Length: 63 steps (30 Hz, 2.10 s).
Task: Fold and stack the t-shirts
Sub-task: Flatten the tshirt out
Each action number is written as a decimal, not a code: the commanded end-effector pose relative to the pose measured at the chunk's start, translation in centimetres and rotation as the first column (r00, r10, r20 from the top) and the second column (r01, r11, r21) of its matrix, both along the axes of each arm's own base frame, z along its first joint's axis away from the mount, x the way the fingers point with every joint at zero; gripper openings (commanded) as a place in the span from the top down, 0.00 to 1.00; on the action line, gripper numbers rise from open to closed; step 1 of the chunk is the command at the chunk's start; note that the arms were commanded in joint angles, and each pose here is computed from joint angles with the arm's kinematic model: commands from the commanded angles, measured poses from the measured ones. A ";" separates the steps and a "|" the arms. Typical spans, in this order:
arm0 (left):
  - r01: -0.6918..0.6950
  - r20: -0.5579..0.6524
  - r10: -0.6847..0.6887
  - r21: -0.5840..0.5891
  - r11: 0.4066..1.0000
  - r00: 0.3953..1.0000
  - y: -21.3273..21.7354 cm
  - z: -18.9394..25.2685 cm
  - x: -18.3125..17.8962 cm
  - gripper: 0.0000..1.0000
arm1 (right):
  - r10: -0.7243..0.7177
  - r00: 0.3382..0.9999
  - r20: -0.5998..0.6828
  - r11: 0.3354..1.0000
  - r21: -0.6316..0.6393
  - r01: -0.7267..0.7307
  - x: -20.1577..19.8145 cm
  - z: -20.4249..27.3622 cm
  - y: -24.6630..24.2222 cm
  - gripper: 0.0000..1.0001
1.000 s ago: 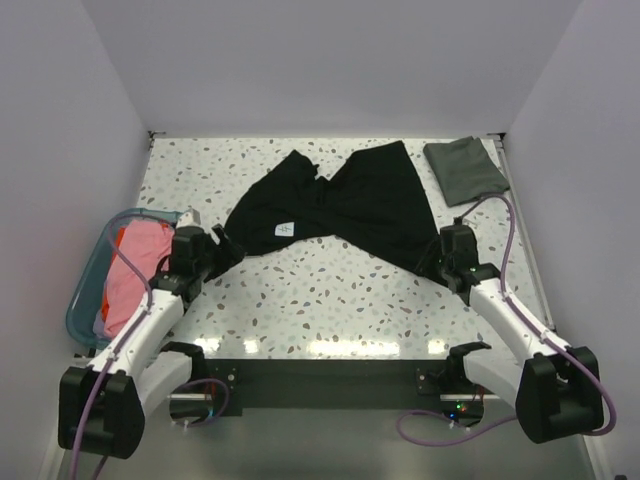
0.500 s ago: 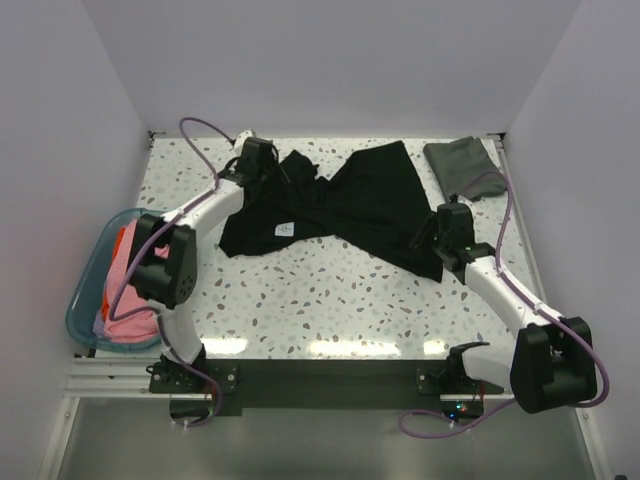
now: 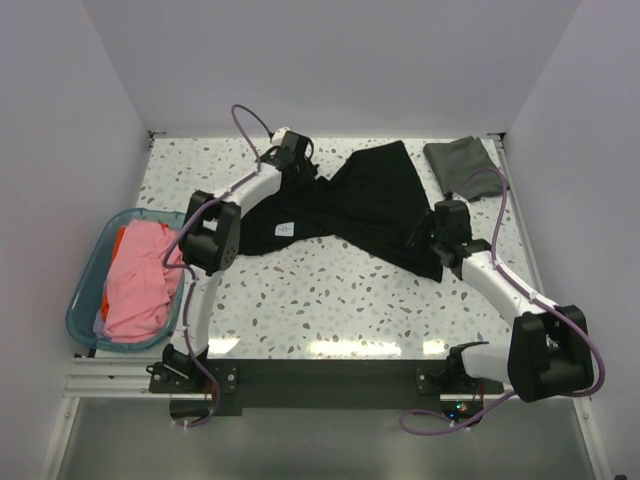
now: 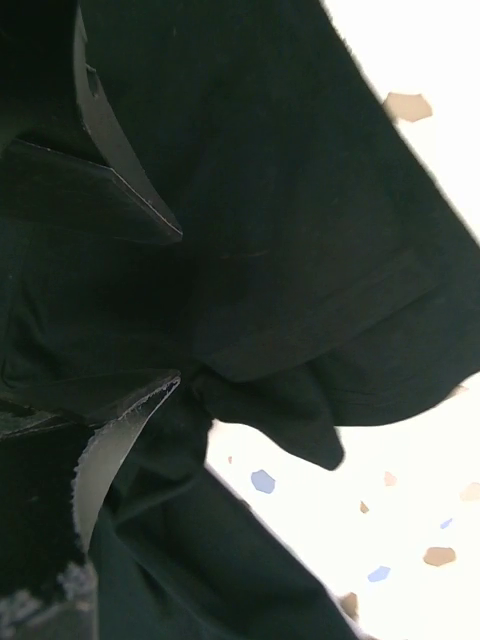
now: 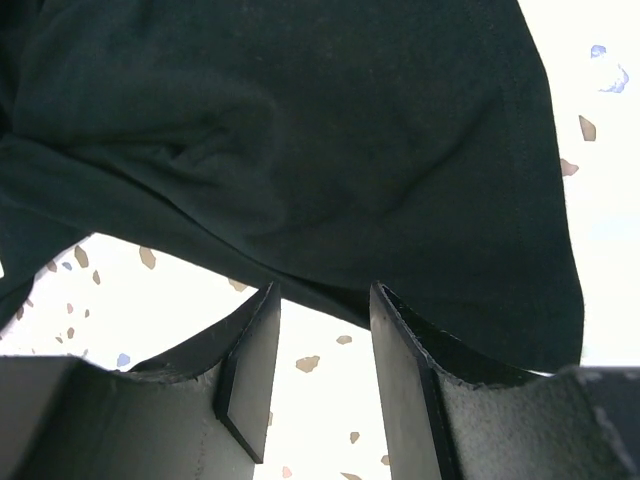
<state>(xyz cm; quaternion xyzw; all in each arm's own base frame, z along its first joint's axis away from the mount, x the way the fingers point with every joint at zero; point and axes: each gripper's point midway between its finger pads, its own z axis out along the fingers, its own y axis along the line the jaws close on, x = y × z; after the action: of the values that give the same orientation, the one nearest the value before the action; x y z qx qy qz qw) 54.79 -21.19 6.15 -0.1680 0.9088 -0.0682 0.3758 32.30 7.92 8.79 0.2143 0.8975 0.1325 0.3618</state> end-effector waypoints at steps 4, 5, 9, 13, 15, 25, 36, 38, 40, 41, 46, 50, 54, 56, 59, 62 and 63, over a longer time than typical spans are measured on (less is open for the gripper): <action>0.022 -0.001 -0.022 0.063 0.998 1.000 -0.7 -1.1 0.4 0.47 | 0.020 0.996 0.082 1.000 0.010 -0.021 2.1 2.1 0.5 0.55; 0.021 -0.003 -0.021 0.064 0.998 1.000 -0.8 -1.2 0.4 0.50 | 0.020 0.997 0.079 1.000 0.010 -0.021 2.1 2.0 0.5 0.55; 0.016 0.011 -0.017 0.059 0.998 1.000 -0.8 -0.8 0.4 0.68 | 0.023 0.997 0.075 1.000 0.017 -0.025 2.1 1.7 0.6 0.56; 0.008 0.078 -0.012 0.047 0.999 0.997 -0.8 1.8 1.0 0.93 | 0.019 0.998 0.068 1.000 0.011 -0.020 2.0 1.4 0.5 0.57; 0.008 0.117 -0.013 0.043 0.999 0.993 -0.6 3.7 1.1 0.97 | 0.019 0.998 0.067 1.000 0.013 -0.020 2.0 1.4 0.6 0.57; 0.025 0.245 -0.022 -0.008 1.000 0.969 0.0 10.8 -1.1 1.00 | 0.005 0.999 0.036 1.000 0.000 -0.005 1.6 0.4 0.1 0.57; 0.060 0.259 -0.040 -0.070 0.996 0.965 1.4 12.0 -15.7 1.00 | -0.034 0.999 -0.007 0.997 -0.064 0.034 0.1 -0.1 -1.5 0.52; 0.047 0.234 -0.019 -0.115 0.992 0.972 1.8 10.3 -20.9 1.00 | -0.055 0.998 -0.022 0.995 -0.079 0.053 -0.7 -0.4 -2.1 0.48; 0.025 0.191 0.005 -0.154 0.988 0.982 2.3 8.2 -24.5 1.00 | -0.071 0.996 -0.053 0.993 -0.095 0.066 -1.7 -1.1 -2.5 0.46; 0.007 0.147 0.017 -0.161 0.987 0.989 3.6 5.6 -27.4 1.00 | -0.079 0.995 -0.058 0.992 -0.101 0.073 -2.0 -1.1 -2.8 0.46; -0.036 0.008 0.039 -0.222 0.974 0.999 4.5 -1.0 -35.2 0.87 | -0.174 0.977 -0.119 0.975 -0.156 0.155 -4.1 -2.6 -4.6 0.42; -0.016 -0.006 0.015 -0.181 0.983 1.000 4.4 -0.9 -36.2 0.49 | -0.204 0.969 -0.143 0.970 -0.162 0.180 -4.8 -3.2 -5.0 0.41; -0.031 0.051 0.039 -0.141 0.990 0.998 5.1 2.2 -35.4 0.40 | -0.232 0.963 -0.139 0.962 -0.179 0.206 -4.9 -3.2 -5.5 0.40; -0.075 0.105 0.091 -0.140 0.987 0.990 5.9 4.3 -34.6 0.37 | -0.246 0.959 -0.142 0.958 -0.186 0.218 -5.1 -3.2 -5.9 0.39; -0.126 0.155 0.140 -0.093 0.988 0.978 7.0 5.9 -33.7 0.29 | -0.261 0.955 -0.142 0.954 -0.188 0.232 -5.1 -3.3 -6.1 0.39; -0.099 0.180 0.107 -0.054 0.994 0.978 6.0 7.0 -32.1 0.28 | -0.264 0.952 -0.155 0.954 -0.185 0.235 -5.2 -3.9 -6.1 0.40; -0.077 0.197 0.083 -0.035 0.996 0.977 5.7 7.5 -31.1 0.28 | -0.267 0.951 -0.157 0.953 -0.187 0.236 -5.2 -4.0 -6.1 0.40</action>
<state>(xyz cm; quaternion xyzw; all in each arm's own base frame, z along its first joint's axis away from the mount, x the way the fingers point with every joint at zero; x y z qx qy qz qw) 21.36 -16.11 11.92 -0.2151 0.8715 -0.1197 0.4240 27.16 2.52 4.87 0.2898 0.9077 0.0033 0.3036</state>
